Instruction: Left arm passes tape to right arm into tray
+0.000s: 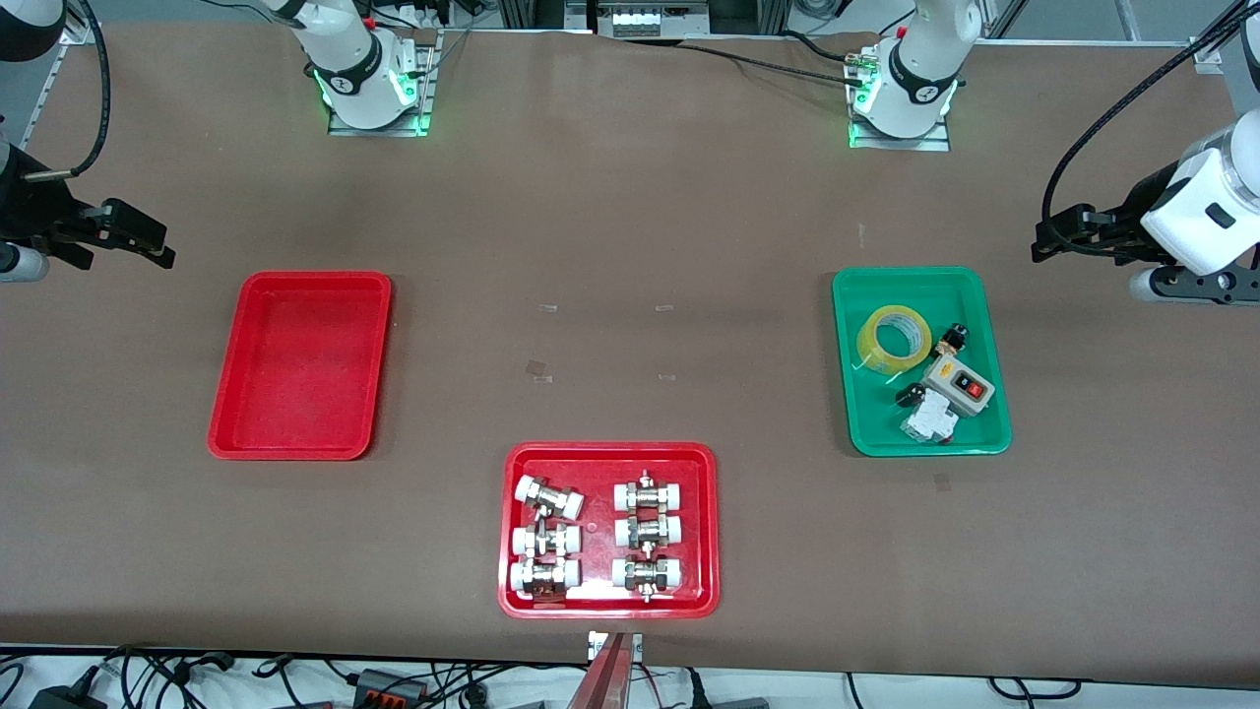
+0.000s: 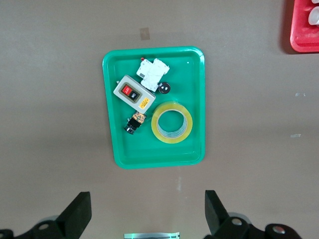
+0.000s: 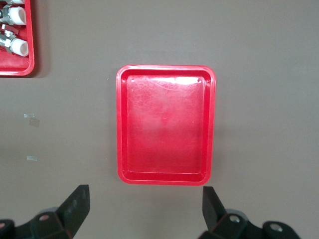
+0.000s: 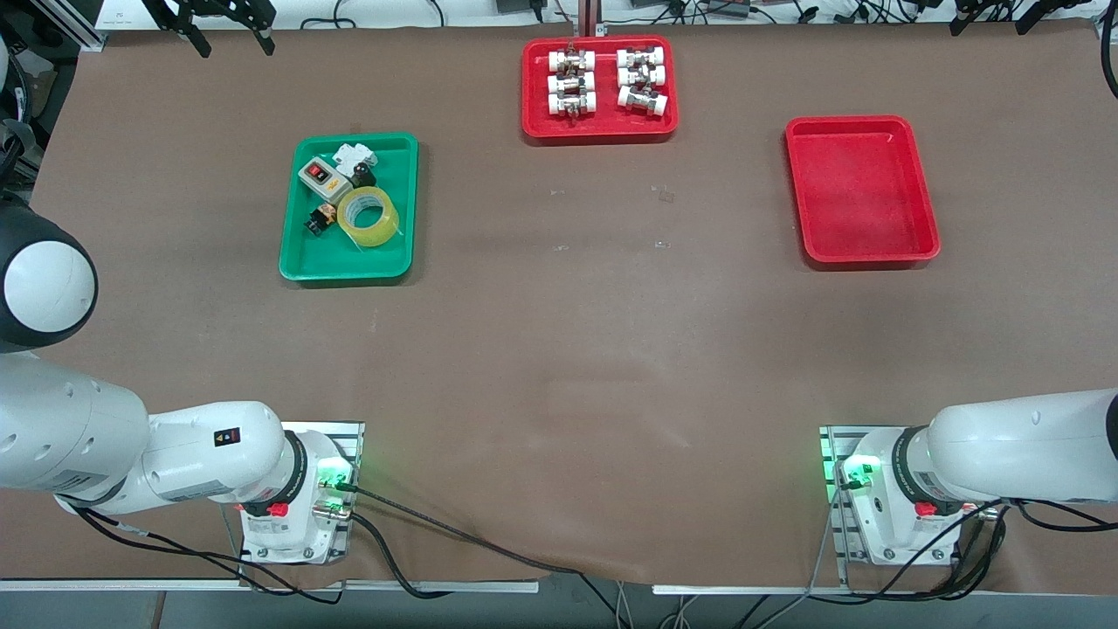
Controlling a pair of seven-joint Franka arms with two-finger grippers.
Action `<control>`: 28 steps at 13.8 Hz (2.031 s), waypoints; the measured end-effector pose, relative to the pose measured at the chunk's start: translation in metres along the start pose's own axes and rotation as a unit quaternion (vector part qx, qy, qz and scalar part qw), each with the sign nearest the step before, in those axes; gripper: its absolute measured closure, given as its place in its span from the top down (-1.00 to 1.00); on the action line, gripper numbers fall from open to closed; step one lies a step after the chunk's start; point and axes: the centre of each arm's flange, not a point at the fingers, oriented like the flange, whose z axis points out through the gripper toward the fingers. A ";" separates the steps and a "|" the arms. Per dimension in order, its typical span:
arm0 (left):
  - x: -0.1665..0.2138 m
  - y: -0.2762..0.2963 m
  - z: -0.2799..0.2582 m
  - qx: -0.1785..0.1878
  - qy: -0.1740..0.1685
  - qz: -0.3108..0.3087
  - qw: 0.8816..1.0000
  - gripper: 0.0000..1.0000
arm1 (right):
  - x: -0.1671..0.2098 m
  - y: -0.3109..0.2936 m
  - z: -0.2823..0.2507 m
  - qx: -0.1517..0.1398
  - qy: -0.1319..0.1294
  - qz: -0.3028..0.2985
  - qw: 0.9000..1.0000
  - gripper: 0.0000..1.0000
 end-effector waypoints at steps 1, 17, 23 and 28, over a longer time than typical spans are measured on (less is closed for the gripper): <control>0.000 0.000 0.001 0.000 -0.001 0.000 1.000 1.00 | 0.000 0.000 0.000 0.000 0.000 0.000 1.000 1.00; 0.046 -0.024 0.288 -0.010 -0.020 -0.030 0.999 1.00 | 0.003 0.000 0.007 0.001 -0.007 0.000 1.000 1.00; 0.030 -0.023 0.324 -0.011 -0.008 -0.068 0.998 1.00 | 0.002 0.000 0.009 0.001 -0.013 0.000 1.000 1.00; 0.024 -0.022 0.355 -0.017 0.000 -0.083 0.996 1.00 | 0.001 0.001 0.011 0.001 -0.021 0.001 1.000 1.00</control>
